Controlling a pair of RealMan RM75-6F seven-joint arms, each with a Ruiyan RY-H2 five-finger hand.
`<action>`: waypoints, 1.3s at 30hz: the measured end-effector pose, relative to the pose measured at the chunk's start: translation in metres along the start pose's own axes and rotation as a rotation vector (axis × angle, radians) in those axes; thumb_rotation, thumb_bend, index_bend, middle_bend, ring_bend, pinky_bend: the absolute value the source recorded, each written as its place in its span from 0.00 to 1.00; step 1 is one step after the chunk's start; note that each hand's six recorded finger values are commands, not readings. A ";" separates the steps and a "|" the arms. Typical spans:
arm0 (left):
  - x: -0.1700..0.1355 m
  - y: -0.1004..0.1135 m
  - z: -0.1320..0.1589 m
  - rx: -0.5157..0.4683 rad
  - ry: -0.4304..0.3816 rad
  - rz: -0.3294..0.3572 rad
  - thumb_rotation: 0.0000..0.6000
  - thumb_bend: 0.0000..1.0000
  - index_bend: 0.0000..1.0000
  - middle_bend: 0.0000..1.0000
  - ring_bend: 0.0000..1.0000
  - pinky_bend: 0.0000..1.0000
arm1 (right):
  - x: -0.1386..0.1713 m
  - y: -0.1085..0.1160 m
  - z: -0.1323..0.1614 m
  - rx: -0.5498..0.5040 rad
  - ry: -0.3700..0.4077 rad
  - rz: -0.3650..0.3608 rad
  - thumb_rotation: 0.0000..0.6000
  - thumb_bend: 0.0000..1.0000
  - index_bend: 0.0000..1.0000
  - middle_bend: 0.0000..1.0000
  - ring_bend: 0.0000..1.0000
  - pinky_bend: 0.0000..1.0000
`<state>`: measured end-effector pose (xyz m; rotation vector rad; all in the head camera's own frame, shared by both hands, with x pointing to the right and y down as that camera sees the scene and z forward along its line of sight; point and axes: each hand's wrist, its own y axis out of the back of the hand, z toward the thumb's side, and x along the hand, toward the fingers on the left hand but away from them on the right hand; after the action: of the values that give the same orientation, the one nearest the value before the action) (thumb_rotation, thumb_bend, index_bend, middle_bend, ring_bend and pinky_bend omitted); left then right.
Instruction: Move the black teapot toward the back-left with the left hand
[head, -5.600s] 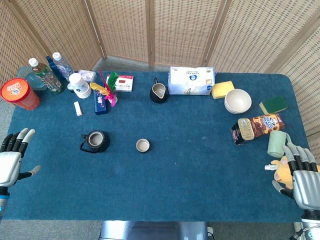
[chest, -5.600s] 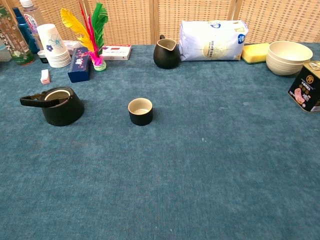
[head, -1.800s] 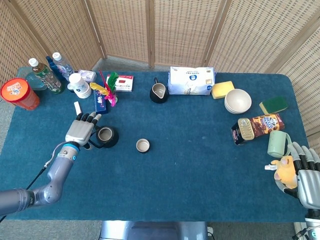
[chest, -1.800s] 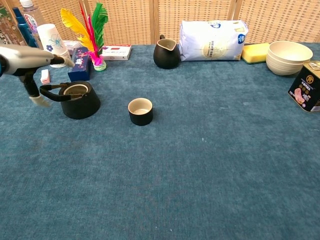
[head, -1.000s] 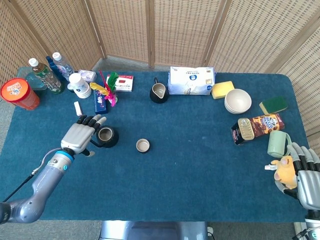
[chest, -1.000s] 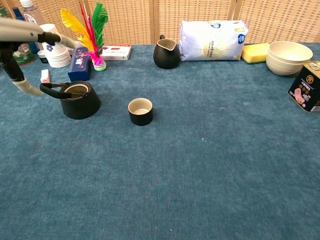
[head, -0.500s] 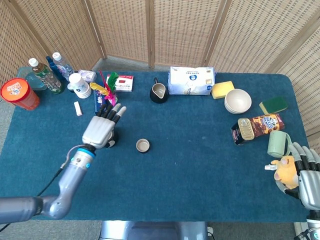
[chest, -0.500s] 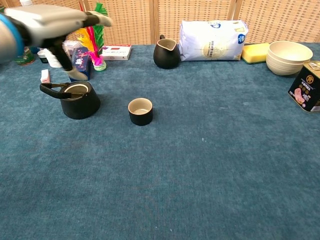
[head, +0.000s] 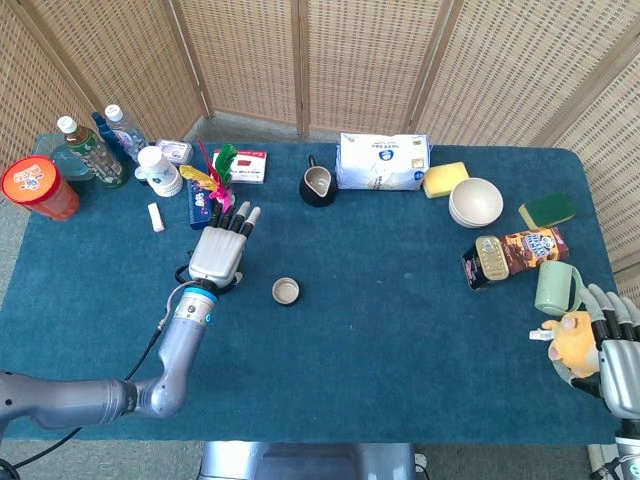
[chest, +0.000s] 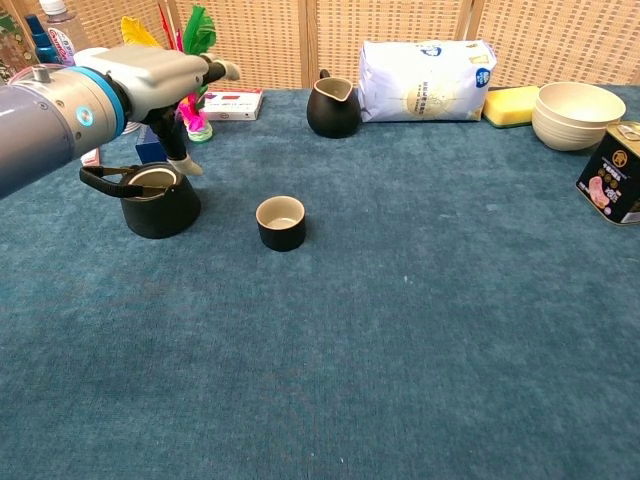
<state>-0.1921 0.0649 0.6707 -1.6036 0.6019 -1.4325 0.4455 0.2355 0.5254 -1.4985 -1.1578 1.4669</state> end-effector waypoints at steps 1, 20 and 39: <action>0.001 -0.001 -0.001 0.000 0.004 -0.004 1.00 0.03 0.00 0.00 0.00 0.00 | 0.000 -0.001 0.000 0.001 0.001 0.002 1.00 0.00 0.00 0.00 0.00 0.00; -0.014 -0.024 -0.037 0.074 0.085 -0.162 1.00 0.03 0.00 0.00 0.00 0.00 | 0.001 0.000 0.001 -0.010 0.002 0.001 1.00 0.00 0.00 0.00 0.00 0.00; -0.013 -0.028 -0.127 0.046 0.228 -0.163 1.00 0.03 0.00 0.00 0.00 0.00 | 0.002 -0.003 0.002 -0.008 0.004 0.015 1.00 0.00 0.00 0.00 0.00 0.00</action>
<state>-0.3218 0.0528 0.6808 -1.4918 0.5734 -1.7538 0.4431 0.2387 0.5276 -1.5178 -1.1544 1.4702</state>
